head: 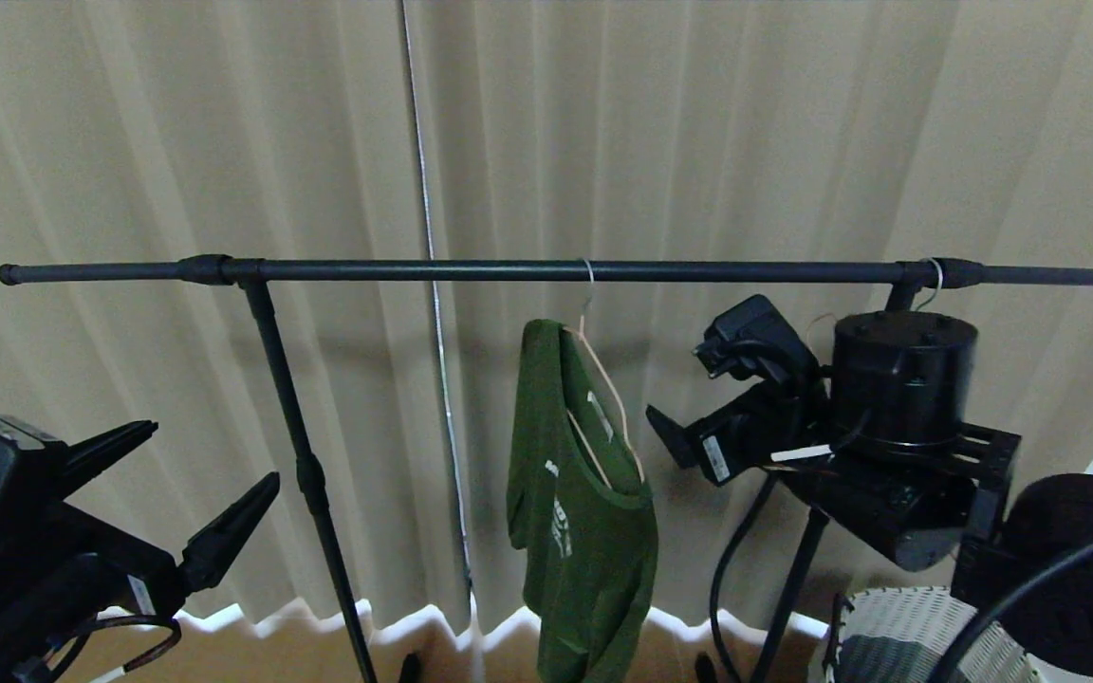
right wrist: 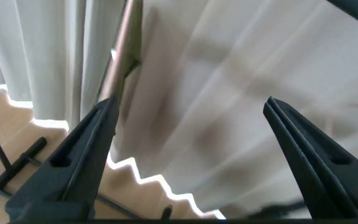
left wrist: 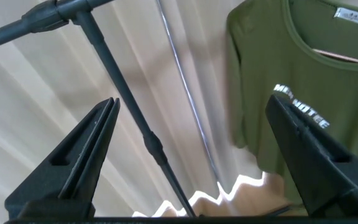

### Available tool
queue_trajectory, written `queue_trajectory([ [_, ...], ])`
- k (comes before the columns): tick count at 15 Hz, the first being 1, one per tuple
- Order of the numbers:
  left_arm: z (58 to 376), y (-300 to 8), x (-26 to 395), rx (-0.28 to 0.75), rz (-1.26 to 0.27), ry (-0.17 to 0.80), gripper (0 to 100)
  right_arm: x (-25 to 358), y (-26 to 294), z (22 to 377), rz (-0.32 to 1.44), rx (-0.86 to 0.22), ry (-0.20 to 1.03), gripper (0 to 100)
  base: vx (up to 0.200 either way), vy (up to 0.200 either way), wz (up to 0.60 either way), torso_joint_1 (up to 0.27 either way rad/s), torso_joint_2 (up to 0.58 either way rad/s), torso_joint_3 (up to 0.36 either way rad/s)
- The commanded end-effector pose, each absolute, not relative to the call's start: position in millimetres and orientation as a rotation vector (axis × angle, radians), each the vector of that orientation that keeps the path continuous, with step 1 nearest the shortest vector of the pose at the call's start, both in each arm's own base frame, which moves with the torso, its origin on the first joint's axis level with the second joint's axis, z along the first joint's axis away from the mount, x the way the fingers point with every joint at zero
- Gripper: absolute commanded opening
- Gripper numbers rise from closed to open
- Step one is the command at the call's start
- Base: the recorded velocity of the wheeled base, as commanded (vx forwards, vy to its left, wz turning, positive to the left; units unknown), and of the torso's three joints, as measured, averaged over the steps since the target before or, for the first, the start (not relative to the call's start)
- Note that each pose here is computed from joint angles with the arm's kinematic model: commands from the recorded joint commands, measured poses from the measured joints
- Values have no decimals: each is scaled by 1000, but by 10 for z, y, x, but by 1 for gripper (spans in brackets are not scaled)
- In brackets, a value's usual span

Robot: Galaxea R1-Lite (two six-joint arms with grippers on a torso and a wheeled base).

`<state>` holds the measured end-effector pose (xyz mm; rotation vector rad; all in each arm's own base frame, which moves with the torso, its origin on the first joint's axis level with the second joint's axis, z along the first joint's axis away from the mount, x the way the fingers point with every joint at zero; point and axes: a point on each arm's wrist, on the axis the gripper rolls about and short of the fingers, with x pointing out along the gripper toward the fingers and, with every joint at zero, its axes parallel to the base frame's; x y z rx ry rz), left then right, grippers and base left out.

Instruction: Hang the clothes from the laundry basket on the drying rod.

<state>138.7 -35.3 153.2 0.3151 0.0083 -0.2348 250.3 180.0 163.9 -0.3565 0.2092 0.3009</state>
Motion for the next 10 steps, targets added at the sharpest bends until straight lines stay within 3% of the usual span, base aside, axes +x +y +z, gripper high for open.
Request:
queue_trajectory([
  [1, 1530, -346, 1376, 314, -230, 7, 100, 2091, 1423, 1787, 257, -344, 183, 100, 0, 0, 0, 0, 0, 0],
  [5, 1532, -281, 1152, 305, -215, -38, 100, 1708, 863, 1793, 130, -364, 264, 100, 0, 0, 0, 0, 0, 0],
  [10, 1397, -128, 964, 331, -134, 118, 100, 1378, 579, 1541, 92, -378, 413, 100, 0, 0, 0, 0, 0, 0],
])
